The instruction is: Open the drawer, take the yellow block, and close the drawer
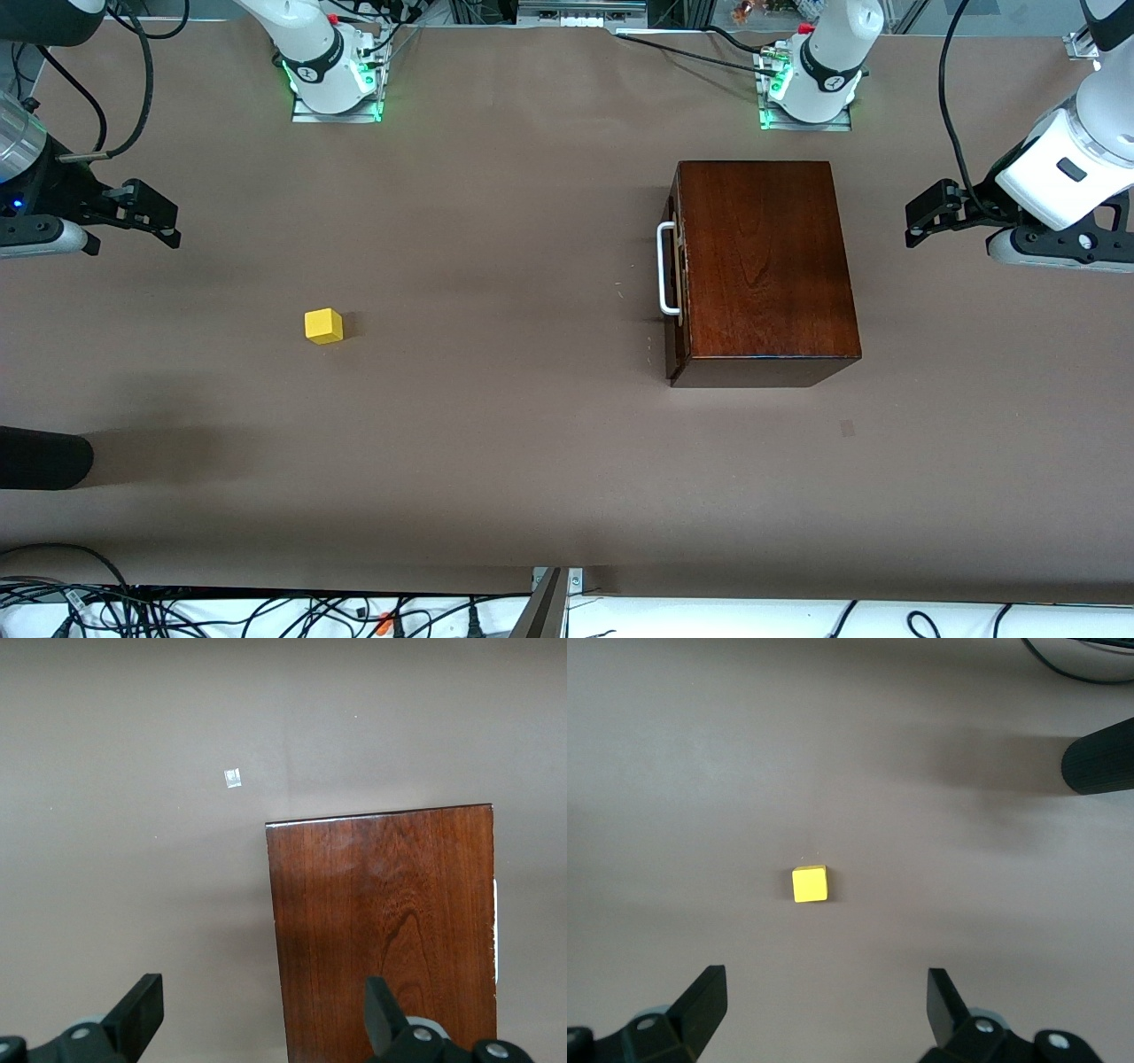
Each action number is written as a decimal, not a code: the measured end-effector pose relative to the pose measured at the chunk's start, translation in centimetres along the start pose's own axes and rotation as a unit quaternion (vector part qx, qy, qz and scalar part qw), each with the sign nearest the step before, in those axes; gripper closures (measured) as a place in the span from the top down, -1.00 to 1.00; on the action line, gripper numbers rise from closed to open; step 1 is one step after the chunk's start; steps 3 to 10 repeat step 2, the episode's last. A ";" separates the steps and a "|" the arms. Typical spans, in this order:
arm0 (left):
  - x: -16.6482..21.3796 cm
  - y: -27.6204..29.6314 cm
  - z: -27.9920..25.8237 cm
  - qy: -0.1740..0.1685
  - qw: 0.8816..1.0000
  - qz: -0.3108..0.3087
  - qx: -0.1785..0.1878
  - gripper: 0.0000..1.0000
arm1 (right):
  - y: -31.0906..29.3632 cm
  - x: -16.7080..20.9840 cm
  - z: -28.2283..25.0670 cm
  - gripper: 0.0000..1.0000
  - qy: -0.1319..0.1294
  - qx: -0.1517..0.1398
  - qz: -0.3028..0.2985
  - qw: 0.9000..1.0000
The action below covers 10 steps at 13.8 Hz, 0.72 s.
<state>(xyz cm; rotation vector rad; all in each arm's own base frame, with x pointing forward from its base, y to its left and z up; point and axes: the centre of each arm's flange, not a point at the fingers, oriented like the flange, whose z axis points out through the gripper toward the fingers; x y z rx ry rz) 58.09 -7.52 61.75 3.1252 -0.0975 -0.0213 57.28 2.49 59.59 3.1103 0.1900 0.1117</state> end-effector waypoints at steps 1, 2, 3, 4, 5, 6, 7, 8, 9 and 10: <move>0.0 0.0 0.0 0.000 1.000 0.000 0.000 1.00 | 0.0 0.0 0.0 1.00 0.000 0.000 0.000 1.000; 0.0 0.0 0.0 0.000 1.000 0.000 0.000 1.00 | -0.1 0.0 0.0 1.00 0.000 0.000 -0.001 1.000; 0.0 0.0 0.0 0.000 1.000 0.000 0.000 1.00 | -0.1 0.0 0.0 1.00 0.000 0.000 -0.001 1.000; 0.0 0.0 0.0 0.000 1.000 0.000 0.000 1.00 | -0.1 0.0 0.0 1.00 0.000 0.000 -0.001 1.000; 0.0 0.0 0.0 0.000 1.000 0.000 0.000 1.00 | -0.1 0.0 0.0 1.00 0.000 0.000 -0.001 1.000; 0.0 0.0 0.0 0.000 1.000 0.000 0.000 1.00 | -0.1 0.0 0.0 1.00 0.000 0.000 -0.001 1.000; 0.0 0.0 0.0 0.000 1.000 0.000 0.000 1.00 | -0.1 0.0 0.0 1.00 0.000 0.000 -0.001 1.000; 0.0 0.0 0.0 0.000 1.000 0.000 0.000 1.00 | -0.1 0.0 0.0 1.00 0.000 0.000 -0.001 1.000; 0.0 0.0 0.0 0.000 1.000 0.000 0.000 1.00 | -0.1 0.0 0.0 1.00 0.000 0.000 -0.001 1.000; 0.0 0.0 0.0 0.000 1.000 0.000 0.000 1.00 | -0.1 0.0 0.0 1.00 0.000 0.000 -0.001 1.000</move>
